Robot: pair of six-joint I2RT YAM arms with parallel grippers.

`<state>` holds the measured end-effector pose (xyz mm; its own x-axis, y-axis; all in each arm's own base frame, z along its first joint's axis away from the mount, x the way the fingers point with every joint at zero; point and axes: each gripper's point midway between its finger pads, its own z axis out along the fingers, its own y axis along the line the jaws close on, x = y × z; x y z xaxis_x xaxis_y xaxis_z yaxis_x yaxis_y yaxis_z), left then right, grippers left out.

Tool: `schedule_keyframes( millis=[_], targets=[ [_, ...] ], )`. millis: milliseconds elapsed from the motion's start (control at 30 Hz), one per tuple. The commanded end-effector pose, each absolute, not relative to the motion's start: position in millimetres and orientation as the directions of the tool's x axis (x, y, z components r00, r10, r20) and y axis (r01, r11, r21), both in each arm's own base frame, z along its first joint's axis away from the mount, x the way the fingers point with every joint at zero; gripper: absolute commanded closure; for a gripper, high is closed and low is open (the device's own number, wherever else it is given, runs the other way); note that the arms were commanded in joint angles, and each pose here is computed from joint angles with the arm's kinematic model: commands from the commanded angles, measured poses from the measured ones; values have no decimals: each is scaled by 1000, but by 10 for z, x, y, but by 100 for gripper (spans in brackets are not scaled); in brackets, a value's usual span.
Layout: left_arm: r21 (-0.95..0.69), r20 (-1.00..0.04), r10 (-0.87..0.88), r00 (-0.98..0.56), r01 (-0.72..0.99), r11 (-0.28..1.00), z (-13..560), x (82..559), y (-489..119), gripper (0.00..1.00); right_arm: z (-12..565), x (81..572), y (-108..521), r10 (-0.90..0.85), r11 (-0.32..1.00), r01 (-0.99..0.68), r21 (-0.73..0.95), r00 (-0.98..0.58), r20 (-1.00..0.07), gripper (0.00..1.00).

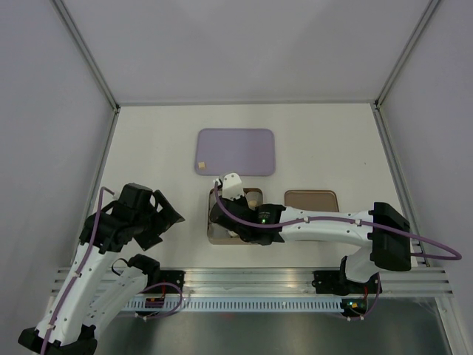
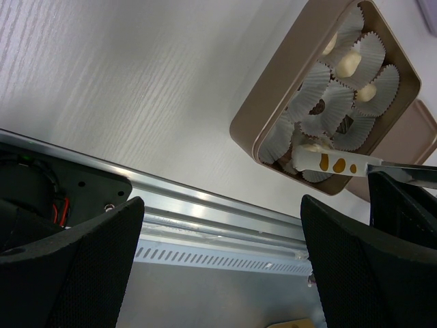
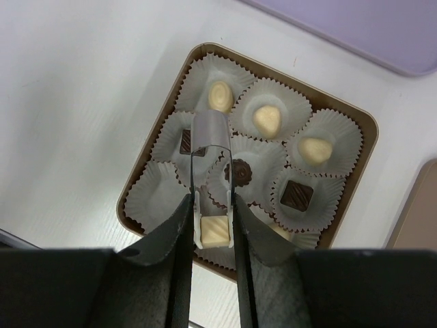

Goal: Pack the chocolate

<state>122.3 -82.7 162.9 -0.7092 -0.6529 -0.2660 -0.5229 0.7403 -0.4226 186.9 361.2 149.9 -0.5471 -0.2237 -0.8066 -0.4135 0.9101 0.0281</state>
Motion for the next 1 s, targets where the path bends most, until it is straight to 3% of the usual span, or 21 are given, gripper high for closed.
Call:
schedule_keyframes(
  millis=[0, 967],
  targets=[
    [-432, -260, -669, -697, -535, 726, 1626, 1222, -831, 1, 1706, 1954, 3740, -145, 920, -383, 78, -519, -842, 82],
    [-438, -272, -675, -686, -536, 722, 1641, 1164, -788, 0, 1426, 2002, 3592, -149, 933, -352, 70, -557, -817, 82]
  ],
)
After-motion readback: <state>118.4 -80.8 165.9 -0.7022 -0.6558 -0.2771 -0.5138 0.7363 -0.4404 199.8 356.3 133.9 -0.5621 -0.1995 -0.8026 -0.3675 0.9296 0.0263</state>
